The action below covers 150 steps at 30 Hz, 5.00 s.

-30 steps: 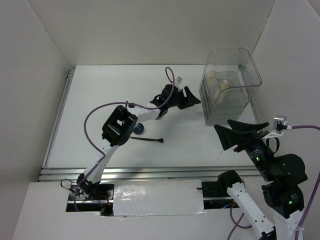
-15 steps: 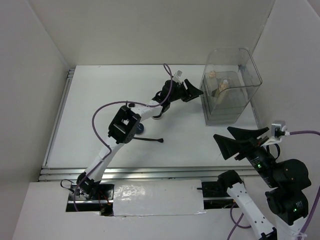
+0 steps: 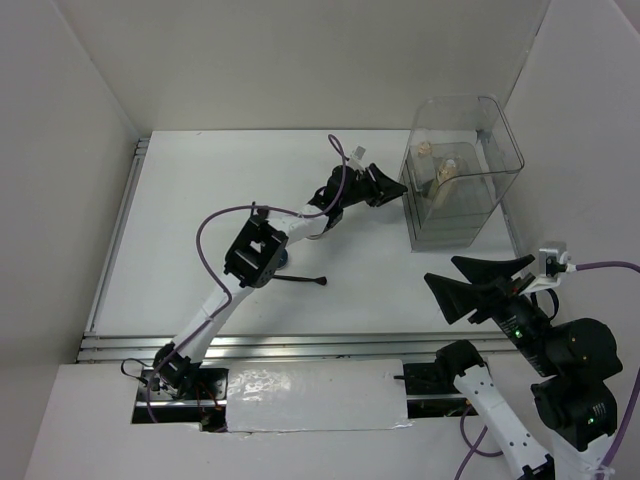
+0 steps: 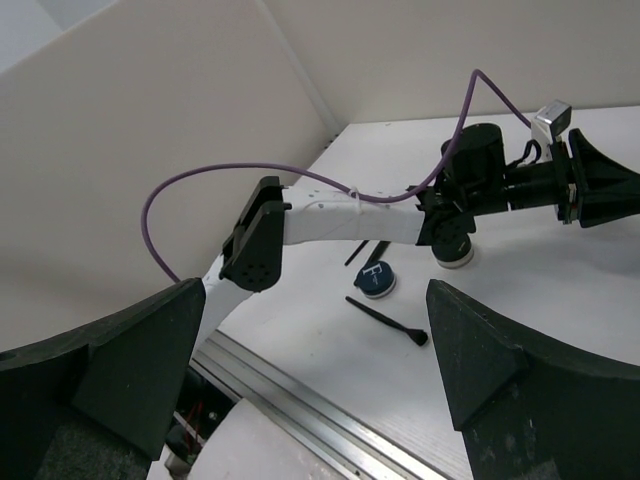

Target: Organize the makeup

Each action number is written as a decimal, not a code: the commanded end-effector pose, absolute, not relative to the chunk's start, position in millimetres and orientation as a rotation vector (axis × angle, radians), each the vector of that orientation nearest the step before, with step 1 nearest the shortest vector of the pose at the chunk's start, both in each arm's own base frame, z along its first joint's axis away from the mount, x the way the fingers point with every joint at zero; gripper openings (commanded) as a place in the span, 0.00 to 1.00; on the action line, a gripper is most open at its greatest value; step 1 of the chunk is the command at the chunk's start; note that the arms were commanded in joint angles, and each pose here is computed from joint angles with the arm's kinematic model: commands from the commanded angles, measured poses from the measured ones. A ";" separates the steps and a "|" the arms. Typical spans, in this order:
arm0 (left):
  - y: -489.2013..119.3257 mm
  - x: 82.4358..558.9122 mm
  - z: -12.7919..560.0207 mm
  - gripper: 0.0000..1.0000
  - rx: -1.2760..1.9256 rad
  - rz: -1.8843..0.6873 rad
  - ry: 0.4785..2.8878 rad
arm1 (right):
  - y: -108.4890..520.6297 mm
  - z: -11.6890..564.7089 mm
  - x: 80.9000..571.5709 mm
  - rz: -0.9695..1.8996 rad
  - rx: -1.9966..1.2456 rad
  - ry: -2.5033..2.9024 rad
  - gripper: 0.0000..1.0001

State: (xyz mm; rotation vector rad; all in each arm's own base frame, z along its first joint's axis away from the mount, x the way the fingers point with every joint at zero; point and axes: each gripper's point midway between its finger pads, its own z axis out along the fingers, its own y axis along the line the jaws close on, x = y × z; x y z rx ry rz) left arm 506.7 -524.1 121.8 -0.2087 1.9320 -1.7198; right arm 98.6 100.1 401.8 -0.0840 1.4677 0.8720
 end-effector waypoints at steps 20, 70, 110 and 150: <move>-554.4 492.0 141.4 0.46 -0.174 -1.809 1.828 | 100.0 414.5 84.5 0.887 -0.140 1.421 1.00; -508.2 508.5 178.9 0.00 -0.192 -1.764 1.738 | 99.4 408.4 89.3 0.884 -0.134 1.418 1.00; -416.1 502.2 206.9 0.99 -0.248 -1.570 1.770 | 110.6 408.9 91.7 0.939 -0.159 1.430 1.00; -286.3 434.5 61.8 0.99 0.139 -0.167 2.543 | 103.0 369.9 107.6 0.816 -0.148 1.566 1.00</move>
